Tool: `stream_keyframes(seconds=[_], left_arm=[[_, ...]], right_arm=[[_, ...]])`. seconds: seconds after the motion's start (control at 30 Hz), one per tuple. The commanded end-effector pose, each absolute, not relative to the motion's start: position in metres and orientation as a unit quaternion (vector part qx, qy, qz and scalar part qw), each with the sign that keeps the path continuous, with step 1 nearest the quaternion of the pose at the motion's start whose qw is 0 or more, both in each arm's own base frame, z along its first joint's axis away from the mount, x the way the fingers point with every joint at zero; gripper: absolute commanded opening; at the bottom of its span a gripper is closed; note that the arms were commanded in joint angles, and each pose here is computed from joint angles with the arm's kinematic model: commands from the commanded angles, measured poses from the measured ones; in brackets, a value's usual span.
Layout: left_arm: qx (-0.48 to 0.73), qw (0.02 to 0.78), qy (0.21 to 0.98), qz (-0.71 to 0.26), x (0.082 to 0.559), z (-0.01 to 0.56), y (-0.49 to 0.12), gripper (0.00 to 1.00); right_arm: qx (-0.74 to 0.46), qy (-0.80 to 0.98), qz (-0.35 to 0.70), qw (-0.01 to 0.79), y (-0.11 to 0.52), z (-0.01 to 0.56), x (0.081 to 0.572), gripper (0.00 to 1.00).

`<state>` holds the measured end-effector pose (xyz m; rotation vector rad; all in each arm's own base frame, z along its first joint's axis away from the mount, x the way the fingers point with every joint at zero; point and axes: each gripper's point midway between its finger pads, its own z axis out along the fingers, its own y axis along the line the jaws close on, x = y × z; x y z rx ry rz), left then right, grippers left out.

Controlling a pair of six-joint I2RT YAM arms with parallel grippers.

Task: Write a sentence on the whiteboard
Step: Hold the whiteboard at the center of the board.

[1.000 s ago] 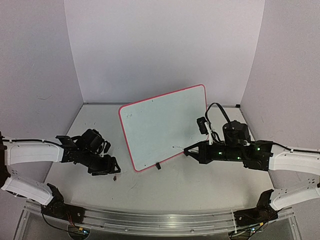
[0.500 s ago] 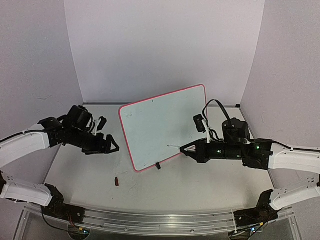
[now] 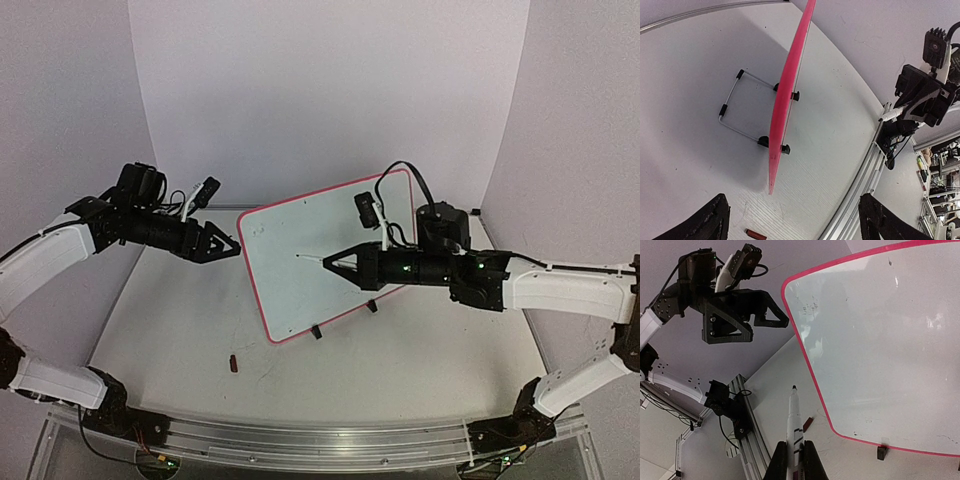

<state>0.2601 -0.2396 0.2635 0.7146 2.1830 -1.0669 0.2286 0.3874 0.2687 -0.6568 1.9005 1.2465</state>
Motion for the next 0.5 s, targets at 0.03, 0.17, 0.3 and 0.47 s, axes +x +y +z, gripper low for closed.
stream_keyframes(seconds=[0.03,0.17,0.3,0.47], left_arm=[[0.326,0.360,0.777,-0.401,0.274,0.289,-0.249,0.79],[0.334,0.365,0.779,-0.386,0.290,0.282,-0.252,0.67],[0.333,0.385,0.768,-0.388,0.298,0.290,-0.256,0.60],[0.330,0.372,0.773,-0.393,0.304,0.282,-0.260,0.56]], right_arm=[[-0.289,0.692,0.521,0.408,0.409,0.312,0.235,0.00],[-0.281,0.696,0.512,0.418,0.416,0.312,0.247,0.00],[-0.276,0.700,0.502,0.425,0.419,0.310,0.255,0.00],[-0.275,0.703,0.495,0.430,0.424,0.309,0.262,0.00]])
